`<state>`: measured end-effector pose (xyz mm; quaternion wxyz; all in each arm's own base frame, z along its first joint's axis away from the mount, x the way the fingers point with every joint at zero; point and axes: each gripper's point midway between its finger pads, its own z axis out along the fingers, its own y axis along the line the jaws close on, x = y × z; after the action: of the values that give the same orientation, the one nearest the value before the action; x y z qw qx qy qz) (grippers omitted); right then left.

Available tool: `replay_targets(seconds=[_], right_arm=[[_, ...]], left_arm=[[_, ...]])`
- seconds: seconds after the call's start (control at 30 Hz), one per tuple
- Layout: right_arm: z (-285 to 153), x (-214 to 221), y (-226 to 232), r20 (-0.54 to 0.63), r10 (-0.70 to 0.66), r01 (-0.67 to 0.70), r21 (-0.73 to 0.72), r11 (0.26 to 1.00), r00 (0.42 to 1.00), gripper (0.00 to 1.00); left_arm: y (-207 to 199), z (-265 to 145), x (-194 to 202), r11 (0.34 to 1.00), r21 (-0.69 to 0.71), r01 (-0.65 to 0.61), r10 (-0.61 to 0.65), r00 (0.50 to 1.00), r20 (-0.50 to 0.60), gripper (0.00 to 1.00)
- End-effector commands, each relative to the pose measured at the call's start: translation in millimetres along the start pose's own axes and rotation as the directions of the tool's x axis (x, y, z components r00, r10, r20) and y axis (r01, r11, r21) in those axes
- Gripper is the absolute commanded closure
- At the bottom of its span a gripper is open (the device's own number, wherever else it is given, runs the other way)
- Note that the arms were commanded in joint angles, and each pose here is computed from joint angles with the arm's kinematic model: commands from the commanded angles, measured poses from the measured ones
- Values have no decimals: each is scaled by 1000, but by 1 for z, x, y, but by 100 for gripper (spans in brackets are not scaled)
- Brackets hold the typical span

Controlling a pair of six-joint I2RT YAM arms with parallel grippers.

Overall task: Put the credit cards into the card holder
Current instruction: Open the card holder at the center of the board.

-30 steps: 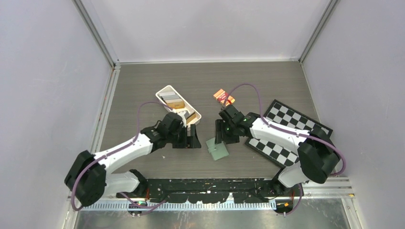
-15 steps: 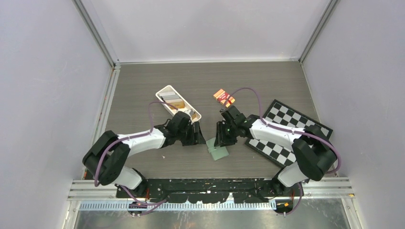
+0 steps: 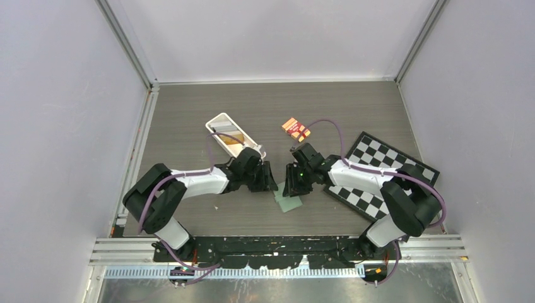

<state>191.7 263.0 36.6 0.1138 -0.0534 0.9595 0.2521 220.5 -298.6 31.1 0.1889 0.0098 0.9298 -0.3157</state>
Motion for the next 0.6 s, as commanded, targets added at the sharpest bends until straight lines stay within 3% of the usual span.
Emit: replay_targets(seconds=[0.0,0.57], right_arm=[[6,-5,1,26,11,-10,-9,1000,1000,63],[25,4,7,-2,78,-78,-83,993,997,67]], left_arm=[[-3,6,-5,999,-25,-25,26,999,23,59],[5,13,18,998,-62,-20,18,999,-35,86]])
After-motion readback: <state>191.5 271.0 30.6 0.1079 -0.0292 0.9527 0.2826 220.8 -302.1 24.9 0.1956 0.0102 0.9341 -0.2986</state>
